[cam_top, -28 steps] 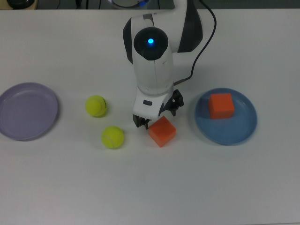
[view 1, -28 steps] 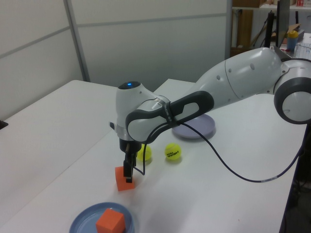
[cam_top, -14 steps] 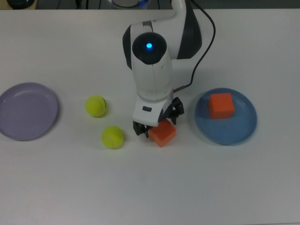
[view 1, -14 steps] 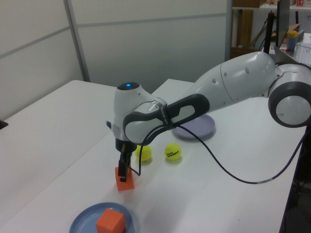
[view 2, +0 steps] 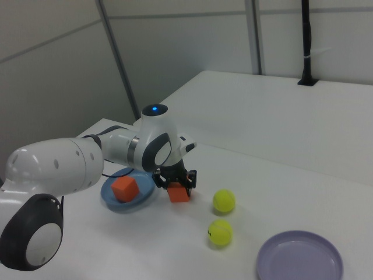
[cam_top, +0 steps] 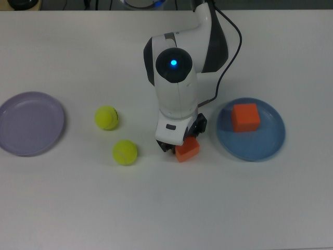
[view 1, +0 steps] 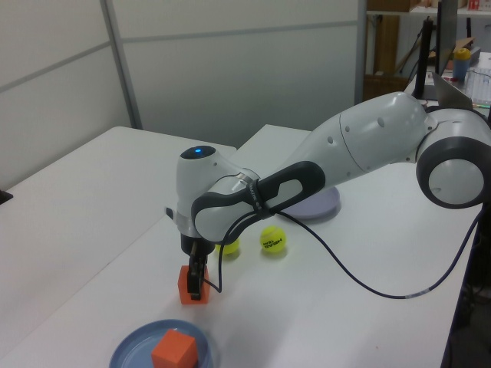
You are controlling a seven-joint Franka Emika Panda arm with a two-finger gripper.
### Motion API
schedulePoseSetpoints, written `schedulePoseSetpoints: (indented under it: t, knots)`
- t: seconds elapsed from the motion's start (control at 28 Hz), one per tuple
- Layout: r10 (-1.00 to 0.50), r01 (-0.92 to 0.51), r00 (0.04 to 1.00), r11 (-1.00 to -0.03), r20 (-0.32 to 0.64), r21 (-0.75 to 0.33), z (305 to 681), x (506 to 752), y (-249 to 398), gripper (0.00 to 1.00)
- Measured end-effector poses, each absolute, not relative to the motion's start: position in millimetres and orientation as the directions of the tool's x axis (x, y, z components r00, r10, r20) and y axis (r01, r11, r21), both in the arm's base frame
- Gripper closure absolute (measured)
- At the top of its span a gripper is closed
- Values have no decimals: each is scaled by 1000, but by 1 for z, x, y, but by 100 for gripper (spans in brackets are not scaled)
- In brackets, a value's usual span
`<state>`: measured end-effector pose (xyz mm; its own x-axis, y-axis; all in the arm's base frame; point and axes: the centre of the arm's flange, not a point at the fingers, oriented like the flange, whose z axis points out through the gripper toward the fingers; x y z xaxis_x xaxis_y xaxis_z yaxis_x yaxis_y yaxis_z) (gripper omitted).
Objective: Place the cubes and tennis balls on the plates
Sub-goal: 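Carry the second cube to the blue plate and stack it on the first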
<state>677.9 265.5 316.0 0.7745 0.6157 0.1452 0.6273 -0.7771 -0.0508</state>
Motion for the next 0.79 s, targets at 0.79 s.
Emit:
schedulePoseSetpoints:
  t: [0.79]
  knots:
    - [483, 503, 857, -859, 179, -93, 449, 607, 371, 37]
